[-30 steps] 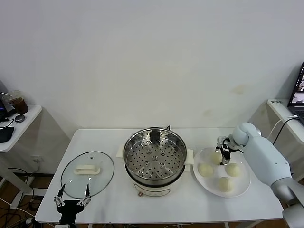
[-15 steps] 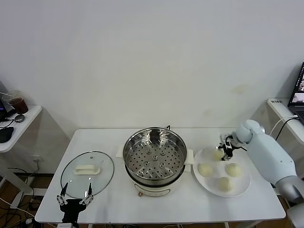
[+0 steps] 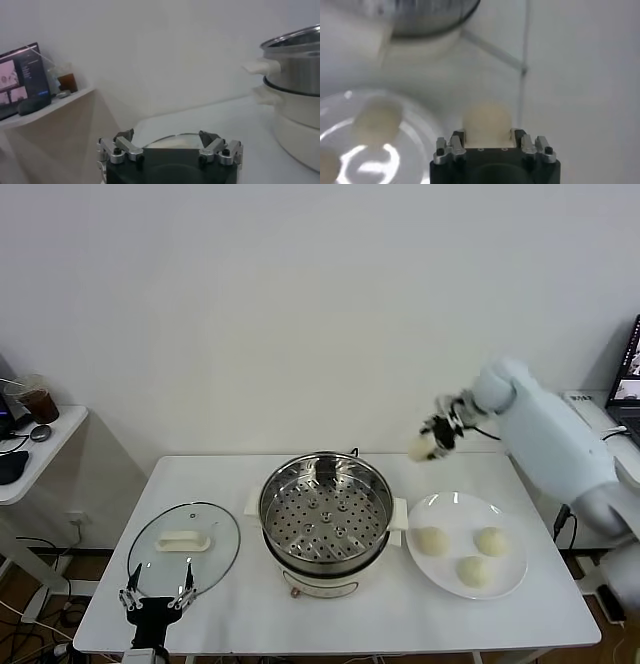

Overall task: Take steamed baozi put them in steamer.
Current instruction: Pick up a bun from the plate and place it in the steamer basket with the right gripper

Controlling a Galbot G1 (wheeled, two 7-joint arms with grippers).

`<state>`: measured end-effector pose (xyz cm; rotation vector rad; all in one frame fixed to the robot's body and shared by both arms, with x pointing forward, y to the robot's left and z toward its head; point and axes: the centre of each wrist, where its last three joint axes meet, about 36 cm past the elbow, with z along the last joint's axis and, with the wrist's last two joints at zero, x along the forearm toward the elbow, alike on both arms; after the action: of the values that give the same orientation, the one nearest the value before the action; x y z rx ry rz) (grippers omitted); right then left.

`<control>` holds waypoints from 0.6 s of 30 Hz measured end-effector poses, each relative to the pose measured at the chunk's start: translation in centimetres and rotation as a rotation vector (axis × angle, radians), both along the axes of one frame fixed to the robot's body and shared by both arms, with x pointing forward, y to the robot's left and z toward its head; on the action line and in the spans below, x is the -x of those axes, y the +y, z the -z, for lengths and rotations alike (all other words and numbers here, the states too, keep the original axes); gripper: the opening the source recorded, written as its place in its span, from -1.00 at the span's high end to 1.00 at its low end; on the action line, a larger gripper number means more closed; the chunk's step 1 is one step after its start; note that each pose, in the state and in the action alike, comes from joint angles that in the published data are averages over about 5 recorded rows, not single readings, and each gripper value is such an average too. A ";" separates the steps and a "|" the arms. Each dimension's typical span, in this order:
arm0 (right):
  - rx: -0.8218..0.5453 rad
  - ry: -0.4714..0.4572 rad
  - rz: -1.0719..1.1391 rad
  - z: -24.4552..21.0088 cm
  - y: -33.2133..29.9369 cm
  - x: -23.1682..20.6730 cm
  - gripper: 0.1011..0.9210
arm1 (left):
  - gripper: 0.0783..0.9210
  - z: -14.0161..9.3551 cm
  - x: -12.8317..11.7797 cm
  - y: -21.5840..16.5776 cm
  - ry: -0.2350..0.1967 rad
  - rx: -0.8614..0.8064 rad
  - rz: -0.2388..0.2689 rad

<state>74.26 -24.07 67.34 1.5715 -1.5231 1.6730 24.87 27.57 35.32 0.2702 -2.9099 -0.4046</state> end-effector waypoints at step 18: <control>0.186 -0.189 -0.783 -1.7 14.6 3.1 -0.17 | -0.77 -0.2 0.4 -0.4 -0.008 0.009 -0.022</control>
<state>71.18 -9.51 69.09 2.1004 -0.8039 2.3349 24.45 27.17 35.53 0.3035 -2.9133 -0.3878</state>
